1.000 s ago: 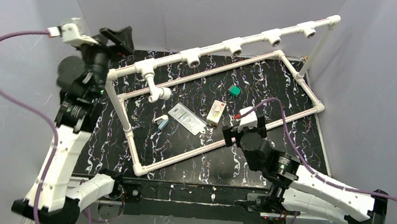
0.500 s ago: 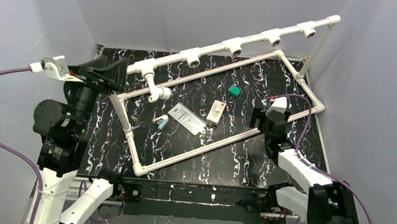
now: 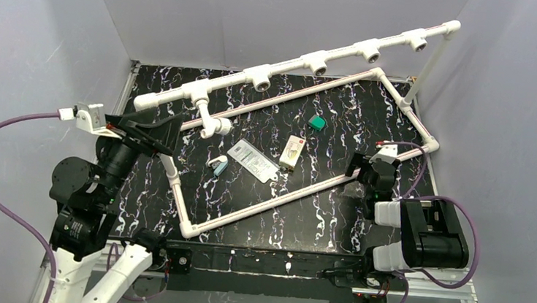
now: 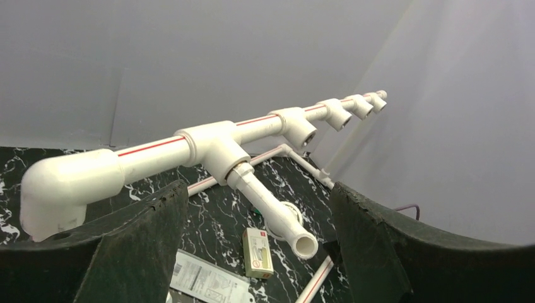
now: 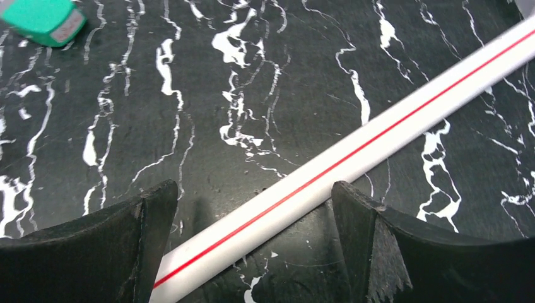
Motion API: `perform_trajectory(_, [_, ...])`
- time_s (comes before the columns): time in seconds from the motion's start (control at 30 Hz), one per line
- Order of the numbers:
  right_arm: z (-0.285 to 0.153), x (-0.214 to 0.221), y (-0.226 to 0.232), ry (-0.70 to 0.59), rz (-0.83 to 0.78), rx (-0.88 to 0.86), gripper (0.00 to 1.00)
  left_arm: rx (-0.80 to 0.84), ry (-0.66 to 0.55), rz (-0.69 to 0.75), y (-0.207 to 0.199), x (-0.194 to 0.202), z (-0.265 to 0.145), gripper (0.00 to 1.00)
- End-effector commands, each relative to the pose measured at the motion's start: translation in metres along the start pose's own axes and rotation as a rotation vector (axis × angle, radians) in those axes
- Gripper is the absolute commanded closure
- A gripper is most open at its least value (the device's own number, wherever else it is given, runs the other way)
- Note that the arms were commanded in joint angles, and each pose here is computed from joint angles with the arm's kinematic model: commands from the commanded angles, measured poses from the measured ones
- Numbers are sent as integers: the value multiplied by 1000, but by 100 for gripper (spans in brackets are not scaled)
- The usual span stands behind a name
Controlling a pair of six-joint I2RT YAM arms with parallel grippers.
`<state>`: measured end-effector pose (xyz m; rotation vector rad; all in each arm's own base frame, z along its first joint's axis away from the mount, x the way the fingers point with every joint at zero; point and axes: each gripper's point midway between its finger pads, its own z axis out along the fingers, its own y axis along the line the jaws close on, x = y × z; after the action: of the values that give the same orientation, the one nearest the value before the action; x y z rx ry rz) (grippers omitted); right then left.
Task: Install the water faucets
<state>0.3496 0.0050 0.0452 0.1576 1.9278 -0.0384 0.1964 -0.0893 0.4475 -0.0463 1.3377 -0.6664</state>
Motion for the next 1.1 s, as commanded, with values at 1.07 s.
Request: perform_trajectory(1.07, [-4,-29,25,-254,-143,-155,1,79,191,144,-6,48,-23,20])
